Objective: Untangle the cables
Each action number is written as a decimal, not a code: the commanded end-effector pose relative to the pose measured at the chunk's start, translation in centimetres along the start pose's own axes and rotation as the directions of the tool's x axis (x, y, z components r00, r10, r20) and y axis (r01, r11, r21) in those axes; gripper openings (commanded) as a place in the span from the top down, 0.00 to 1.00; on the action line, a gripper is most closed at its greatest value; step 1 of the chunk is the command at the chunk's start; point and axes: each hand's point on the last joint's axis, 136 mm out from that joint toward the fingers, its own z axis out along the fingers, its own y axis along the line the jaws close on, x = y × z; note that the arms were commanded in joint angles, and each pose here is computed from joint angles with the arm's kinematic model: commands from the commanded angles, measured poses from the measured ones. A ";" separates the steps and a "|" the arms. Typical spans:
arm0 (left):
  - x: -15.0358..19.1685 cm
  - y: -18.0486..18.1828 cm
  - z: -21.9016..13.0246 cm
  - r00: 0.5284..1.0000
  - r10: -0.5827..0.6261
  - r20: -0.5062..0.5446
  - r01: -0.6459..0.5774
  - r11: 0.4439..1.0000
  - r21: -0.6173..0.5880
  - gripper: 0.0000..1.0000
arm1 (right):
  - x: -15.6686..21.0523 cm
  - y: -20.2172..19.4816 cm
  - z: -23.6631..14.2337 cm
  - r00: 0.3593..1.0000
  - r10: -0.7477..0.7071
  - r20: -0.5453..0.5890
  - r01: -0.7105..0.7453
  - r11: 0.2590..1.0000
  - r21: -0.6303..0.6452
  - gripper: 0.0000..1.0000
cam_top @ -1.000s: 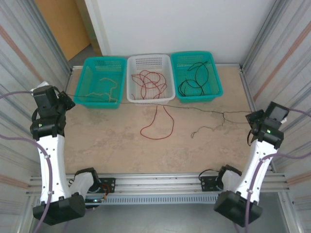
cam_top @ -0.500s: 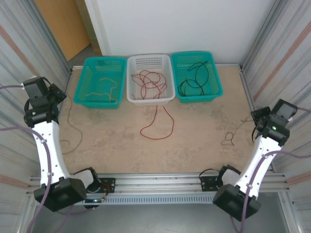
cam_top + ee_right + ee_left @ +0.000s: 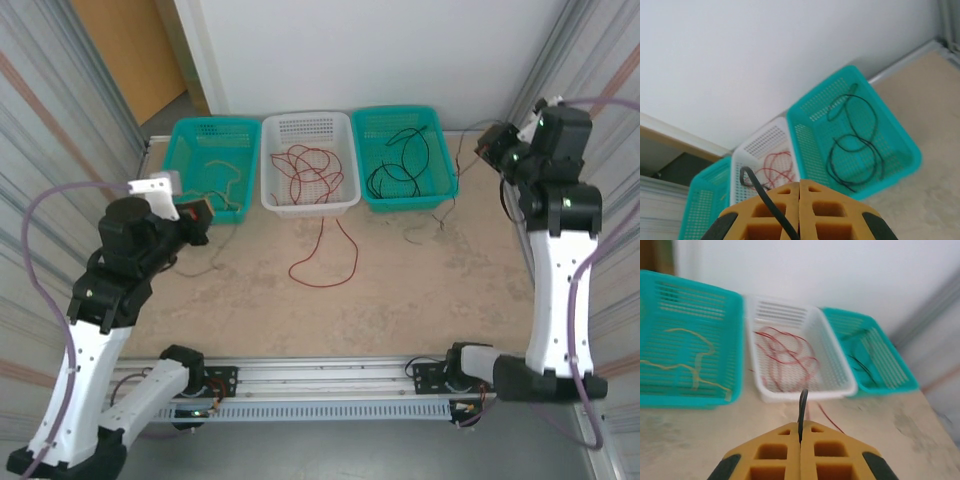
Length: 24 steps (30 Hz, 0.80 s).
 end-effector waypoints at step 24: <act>2.6 -10.5 -2.7 0.981 0.194 0.003 -0.175 0.882 0.437 1.00 | 6.1 -2.8 25.1 0.952 -0.081 -0.296 0.112 0.989 0.092 0.48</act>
